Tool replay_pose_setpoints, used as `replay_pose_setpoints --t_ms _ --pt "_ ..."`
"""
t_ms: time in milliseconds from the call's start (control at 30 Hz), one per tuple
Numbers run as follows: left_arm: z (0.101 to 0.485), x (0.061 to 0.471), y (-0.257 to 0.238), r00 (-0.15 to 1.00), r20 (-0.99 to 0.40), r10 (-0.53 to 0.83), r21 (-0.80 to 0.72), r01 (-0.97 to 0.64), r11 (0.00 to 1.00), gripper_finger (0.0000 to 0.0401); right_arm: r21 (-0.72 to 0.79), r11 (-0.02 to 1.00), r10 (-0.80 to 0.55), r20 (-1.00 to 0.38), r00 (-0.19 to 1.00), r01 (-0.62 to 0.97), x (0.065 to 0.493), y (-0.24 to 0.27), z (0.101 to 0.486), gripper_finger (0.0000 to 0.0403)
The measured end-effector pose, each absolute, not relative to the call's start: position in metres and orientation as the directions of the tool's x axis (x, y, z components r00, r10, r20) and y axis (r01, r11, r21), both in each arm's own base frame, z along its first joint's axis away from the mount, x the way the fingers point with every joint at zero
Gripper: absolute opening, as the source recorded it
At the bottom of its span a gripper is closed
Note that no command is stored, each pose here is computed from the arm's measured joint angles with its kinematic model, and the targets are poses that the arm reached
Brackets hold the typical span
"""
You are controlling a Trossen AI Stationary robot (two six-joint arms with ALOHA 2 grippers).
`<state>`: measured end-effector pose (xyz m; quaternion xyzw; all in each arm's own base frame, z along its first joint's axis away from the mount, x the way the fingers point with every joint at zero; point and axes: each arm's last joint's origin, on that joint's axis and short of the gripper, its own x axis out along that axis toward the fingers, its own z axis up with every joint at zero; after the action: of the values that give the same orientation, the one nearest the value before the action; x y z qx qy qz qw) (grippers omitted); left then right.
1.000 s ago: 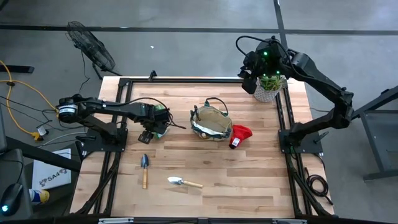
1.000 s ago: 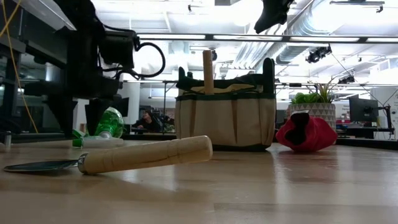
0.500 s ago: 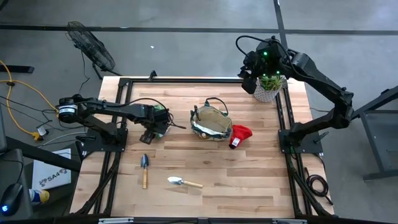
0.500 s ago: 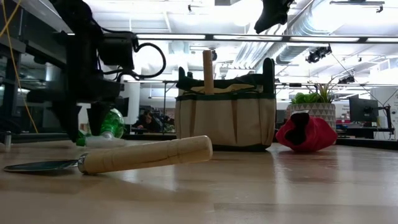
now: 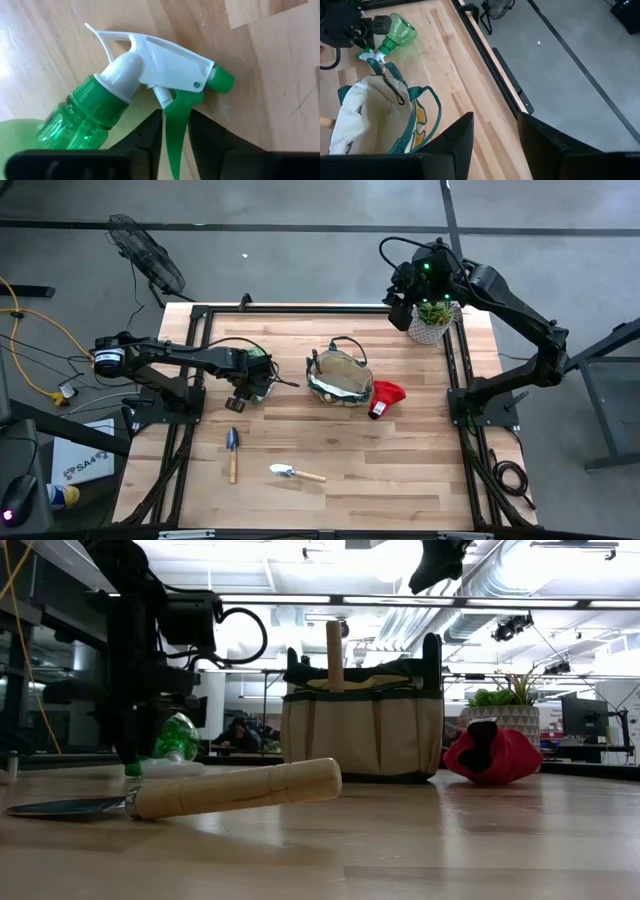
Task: Pick & Place Garden tools in Gardening bag
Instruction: Put the green spray bottle into the gardening bag
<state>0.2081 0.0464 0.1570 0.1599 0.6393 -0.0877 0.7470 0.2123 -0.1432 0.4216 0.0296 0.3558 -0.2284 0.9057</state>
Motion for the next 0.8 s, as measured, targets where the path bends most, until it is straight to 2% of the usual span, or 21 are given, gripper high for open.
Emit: replay_pose_setpoints --t_ms 233,567,800 --pt "0.157 0.208 0.046 0.169 -0.983 0.071 0.125 0.334 0.934 0.0037 -0.108 0.894 -0.393 -0.658 0.642 0.435 0.212 -0.143 0.422 0.0145" --pt "0.161 0.209 0.047 0.188 -0.979 0.077 0.117 0.210 0.971 0.0038 -0.108 0.894 -0.392 -0.660 0.641 0.435 0.212 -0.143 0.421 0.0145" --pt "0.196 0.219 0.049 0.320 -0.941 0.107 0.149 0.108 0.983 0.0037 -0.115 0.891 -0.396 -0.670 0.628 0.439 0.208 -0.141 0.422 0.0145"
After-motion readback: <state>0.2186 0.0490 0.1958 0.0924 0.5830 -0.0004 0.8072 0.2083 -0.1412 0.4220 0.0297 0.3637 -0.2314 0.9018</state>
